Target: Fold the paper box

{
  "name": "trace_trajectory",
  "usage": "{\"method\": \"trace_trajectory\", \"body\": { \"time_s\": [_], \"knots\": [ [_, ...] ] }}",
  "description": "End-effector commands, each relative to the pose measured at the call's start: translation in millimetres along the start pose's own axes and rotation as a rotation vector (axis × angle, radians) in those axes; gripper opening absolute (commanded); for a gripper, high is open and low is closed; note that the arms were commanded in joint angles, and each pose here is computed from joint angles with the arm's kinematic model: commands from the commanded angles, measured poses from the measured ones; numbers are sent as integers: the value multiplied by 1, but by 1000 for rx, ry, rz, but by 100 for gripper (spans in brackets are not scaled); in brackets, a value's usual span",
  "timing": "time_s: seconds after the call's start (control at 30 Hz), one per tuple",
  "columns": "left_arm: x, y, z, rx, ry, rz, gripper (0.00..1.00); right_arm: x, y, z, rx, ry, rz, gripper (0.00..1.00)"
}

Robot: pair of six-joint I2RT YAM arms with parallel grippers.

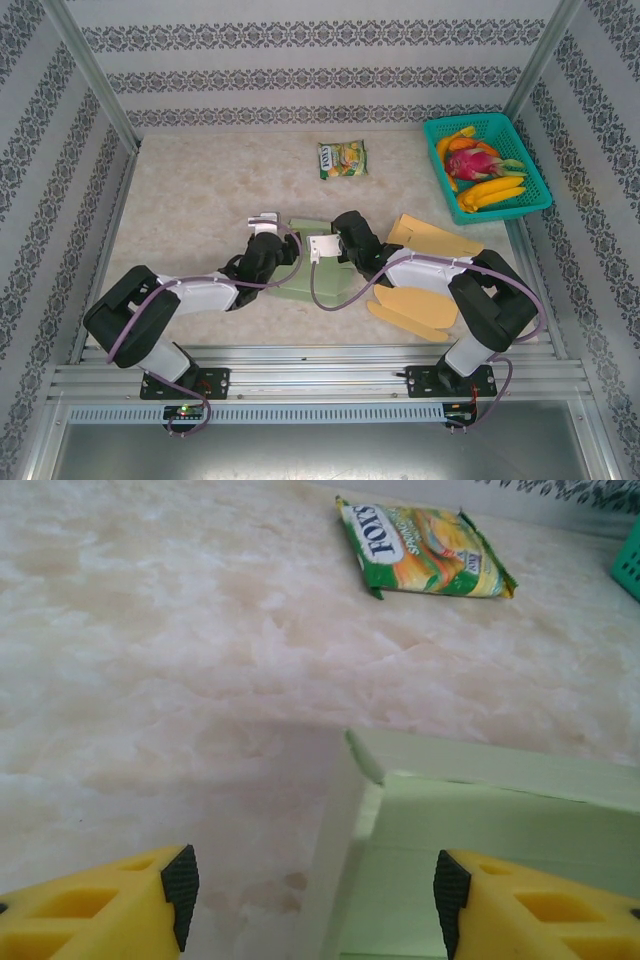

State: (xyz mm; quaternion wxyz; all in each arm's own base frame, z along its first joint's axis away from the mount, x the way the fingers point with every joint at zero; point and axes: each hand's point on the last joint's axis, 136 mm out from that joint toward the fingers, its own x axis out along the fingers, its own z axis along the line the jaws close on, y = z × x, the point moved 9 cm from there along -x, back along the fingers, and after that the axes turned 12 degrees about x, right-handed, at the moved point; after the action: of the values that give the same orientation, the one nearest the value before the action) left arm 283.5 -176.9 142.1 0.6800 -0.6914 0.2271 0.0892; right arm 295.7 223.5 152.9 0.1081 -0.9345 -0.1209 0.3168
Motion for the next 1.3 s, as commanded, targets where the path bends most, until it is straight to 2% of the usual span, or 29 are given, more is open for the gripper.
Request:
{"method": "trace_trajectory", "body": {
  "time_s": [0.0,0.2,0.37,0.53,0.77,0.93,1.0,1.07,1.23,1.27],
  "knots": [
    [5,6,0,36,40,50,65,-2,5,5,3,-45,23,0],
    [16,6,-2,65,11,55,62,-3,3,6,-4,-50,16,0],
    [26,2,-4,80,-25,50,54,-4,2,8,-9,-53,15,0],
    [35,3,-7,91,-38,54,36,-5,1,8,-4,-54,8,0],
    [43,10,-8,99,-42,61,25,-10,-5,4,41,-59,-36,0],
    [42,9,-9,103,-27,38,2,-13,-6,3,71,-60,-49,0],
    [41,10,-9,106,-21,34,0,-14,-7,1,90,-62,-61,0],
    [41,11,-10,109,-24,35,0,-17,-10,-2,119,-61,-82,5],
    [40,18,-4,108,-76,40,0,-31,-15,-12,196,-55,-136,37],
    [39,19,-2,107,-88,41,0,-35,-16,-15,209,-47,-145,39]
  ]
}}
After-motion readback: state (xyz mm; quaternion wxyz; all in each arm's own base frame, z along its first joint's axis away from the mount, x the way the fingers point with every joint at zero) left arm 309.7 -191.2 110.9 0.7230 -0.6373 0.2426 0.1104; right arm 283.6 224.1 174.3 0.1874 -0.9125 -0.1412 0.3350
